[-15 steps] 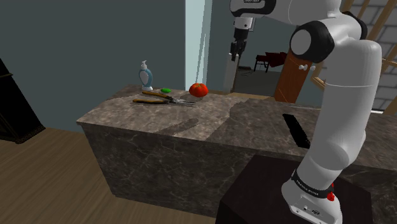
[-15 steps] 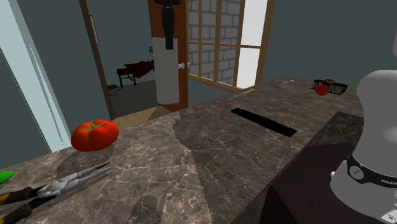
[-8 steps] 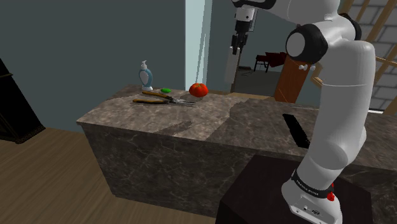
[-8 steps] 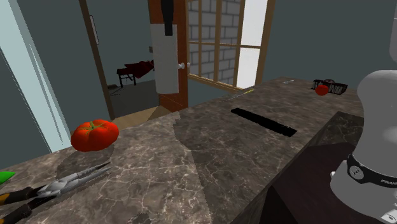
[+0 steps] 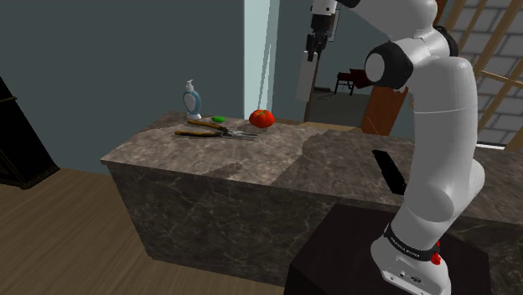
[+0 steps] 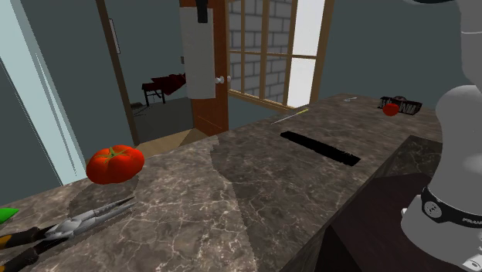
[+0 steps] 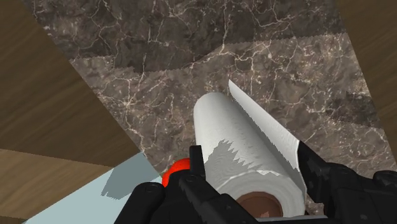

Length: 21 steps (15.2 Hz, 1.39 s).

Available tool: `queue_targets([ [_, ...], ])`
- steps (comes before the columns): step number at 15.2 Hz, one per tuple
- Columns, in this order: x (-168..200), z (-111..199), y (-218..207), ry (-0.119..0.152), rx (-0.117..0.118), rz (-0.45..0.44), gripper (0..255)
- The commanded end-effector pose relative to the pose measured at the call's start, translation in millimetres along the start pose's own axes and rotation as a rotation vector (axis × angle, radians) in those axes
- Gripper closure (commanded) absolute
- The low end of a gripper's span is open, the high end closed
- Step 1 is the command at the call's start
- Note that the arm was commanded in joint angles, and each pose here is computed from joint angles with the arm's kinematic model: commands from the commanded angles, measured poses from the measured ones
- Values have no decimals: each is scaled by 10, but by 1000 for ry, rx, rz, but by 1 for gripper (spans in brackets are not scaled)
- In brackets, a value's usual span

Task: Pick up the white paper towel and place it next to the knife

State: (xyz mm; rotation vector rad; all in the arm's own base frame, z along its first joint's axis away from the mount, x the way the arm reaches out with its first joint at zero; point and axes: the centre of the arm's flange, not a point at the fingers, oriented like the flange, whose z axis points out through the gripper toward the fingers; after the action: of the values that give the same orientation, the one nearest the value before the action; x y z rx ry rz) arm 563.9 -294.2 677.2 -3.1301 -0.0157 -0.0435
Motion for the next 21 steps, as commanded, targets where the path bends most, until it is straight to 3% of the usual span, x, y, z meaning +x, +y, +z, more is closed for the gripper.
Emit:
queue_targets([
  [1,-7,-97,-1,-1,0,0,255],
  [3,-4,-190,-2,-1,0,0,255],
  [21,-1967,360,1219,-1,0,0,255],
])
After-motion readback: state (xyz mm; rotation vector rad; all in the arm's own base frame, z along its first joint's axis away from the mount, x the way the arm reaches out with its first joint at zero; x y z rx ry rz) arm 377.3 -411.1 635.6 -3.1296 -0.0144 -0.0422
